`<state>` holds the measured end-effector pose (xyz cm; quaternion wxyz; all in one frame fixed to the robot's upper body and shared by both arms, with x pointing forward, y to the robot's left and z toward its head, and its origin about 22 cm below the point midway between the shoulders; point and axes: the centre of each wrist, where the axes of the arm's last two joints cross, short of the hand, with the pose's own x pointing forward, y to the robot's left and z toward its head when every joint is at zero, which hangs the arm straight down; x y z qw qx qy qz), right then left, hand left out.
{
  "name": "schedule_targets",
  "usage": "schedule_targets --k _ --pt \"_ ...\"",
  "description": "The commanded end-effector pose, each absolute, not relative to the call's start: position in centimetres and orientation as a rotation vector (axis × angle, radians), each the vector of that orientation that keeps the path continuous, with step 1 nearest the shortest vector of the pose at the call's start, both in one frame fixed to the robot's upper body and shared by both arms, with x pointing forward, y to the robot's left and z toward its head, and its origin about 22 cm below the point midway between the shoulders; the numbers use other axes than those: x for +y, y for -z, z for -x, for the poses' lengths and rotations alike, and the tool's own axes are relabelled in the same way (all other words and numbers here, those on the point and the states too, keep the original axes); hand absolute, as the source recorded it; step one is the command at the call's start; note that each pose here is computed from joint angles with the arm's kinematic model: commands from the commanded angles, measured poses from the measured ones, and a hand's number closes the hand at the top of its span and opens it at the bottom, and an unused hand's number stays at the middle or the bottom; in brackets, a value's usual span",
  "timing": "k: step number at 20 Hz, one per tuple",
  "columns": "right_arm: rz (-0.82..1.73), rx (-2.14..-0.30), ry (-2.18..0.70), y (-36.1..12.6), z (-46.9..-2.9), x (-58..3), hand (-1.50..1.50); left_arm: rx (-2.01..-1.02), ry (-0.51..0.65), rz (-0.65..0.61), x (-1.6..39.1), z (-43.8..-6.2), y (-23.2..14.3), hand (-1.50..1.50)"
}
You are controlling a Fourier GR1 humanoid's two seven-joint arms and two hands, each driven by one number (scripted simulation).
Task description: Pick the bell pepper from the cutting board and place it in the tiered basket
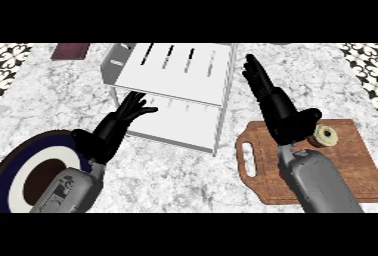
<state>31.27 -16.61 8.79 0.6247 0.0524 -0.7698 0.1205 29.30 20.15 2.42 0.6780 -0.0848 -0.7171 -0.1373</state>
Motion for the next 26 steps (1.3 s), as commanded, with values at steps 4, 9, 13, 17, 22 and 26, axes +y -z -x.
schedule_targets --k 4,9,13,17,22,26 --pt "0.611 -1.900 -0.137 -10.7 -30.3 -26.1 1.50 -1.398 0.116 -0.140 26.0 -26.2 2.5 0.00" --pt "1.158 -1.721 0.427 -10.5 -28.3 -35.5 -1.50 -1.306 -0.012 -0.240 27.7 -23.8 4.1 0.00" --pt "1.331 -1.751 0.609 -8.6 -24.8 -34.8 -1.50 -1.265 -0.074 -0.282 27.1 -22.3 5.2 0.00" --pt "1.328 -1.761 0.567 -6.9 -21.9 -31.4 -1.50 -1.283 -0.038 -0.294 26.0 -21.7 5.3 0.00" --pt "1.200 -1.420 0.401 -0.7 -16.3 -28.7 -1.50 -1.302 -0.026 -0.261 24.9 -21.2 5.3 0.00" --pt "1.227 -1.233 0.225 1.3 -12.6 -28.8 -1.50 -1.343 0.007 -0.252 24.6 -21.8 4.2 0.00"
